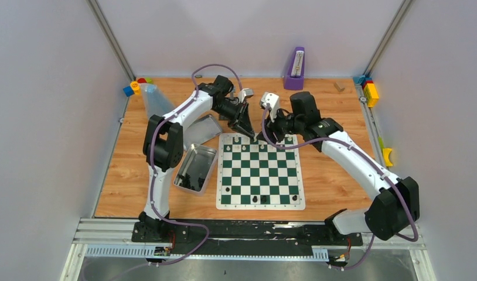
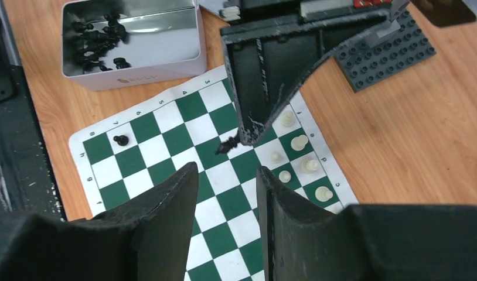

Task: Set up the chess pieces on the board
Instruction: Place the chess piece on the chessboard.

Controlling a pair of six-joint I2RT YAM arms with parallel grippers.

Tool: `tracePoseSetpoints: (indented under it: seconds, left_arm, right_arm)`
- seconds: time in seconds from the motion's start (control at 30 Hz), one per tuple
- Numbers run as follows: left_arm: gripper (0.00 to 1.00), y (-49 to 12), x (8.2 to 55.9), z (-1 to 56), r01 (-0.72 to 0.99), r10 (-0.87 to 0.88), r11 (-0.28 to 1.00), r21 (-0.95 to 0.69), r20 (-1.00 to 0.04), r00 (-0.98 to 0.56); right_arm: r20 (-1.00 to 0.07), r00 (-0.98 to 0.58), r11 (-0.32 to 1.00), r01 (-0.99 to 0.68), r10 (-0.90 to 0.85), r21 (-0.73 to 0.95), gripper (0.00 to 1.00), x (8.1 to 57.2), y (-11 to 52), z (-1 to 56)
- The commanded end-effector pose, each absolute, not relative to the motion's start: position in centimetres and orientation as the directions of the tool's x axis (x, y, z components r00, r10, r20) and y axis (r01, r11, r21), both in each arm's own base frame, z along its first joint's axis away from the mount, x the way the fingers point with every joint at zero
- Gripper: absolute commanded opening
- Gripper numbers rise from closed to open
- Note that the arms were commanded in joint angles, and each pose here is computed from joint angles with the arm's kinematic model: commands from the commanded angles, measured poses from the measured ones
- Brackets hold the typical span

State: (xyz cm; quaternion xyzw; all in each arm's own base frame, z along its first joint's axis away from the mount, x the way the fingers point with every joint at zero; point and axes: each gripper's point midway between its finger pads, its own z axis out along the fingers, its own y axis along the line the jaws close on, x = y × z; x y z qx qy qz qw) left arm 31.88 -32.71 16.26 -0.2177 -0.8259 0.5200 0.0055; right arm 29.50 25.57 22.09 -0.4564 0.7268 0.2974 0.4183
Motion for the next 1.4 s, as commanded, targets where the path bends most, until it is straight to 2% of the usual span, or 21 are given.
tracePoseSetpoints:
  seconds: [0.0,0.27,0.57,1.03,1.37]
  left_arm:
    - [0.16,-34.3,32.8,19.6,0.244,0.304,0.27,-0.932,-0.158,-0.939]
    - [0.16,-34.7,32.9,19.4,0.172,0.282,0.245,-0.954,-0.099,-0.954]
    - [0.16,-34.8,32.9,18.9,0.149,0.278,0.245,-0.958,-0.078,-0.957]
    - [0.15,-34.8,32.8,18.6,0.137,0.278,0.236,-0.962,-0.068,-0.958]
    - [0.15,-34.8,32.7,18.2,0.12,0.28,0.236,-0.964,-0.051,-0.959]
  right_arm:
    - [-0.882,-0.102,0.437,-0.891,-0.461,-0.126,0.42,31.1,26.5,23.0]
    - [-0.815,-0.027,0.405,-0.877,-0.579,-0.259,0.43,30.4,27.9,20.9]
    - [-0.748,-0.021,0.447,-0.813,-0.663,-0.373,0.42,31.9,27.5,19.7]
    - [-0.695,-0.075,0.485,-0.769,-0.715,-0.416,0.33,33.0,26.1,17.8]
    - [-0.698,-0.082,0.488,-0.772,-0.711,-0.407,0.33,33.2,26.4,17.5]
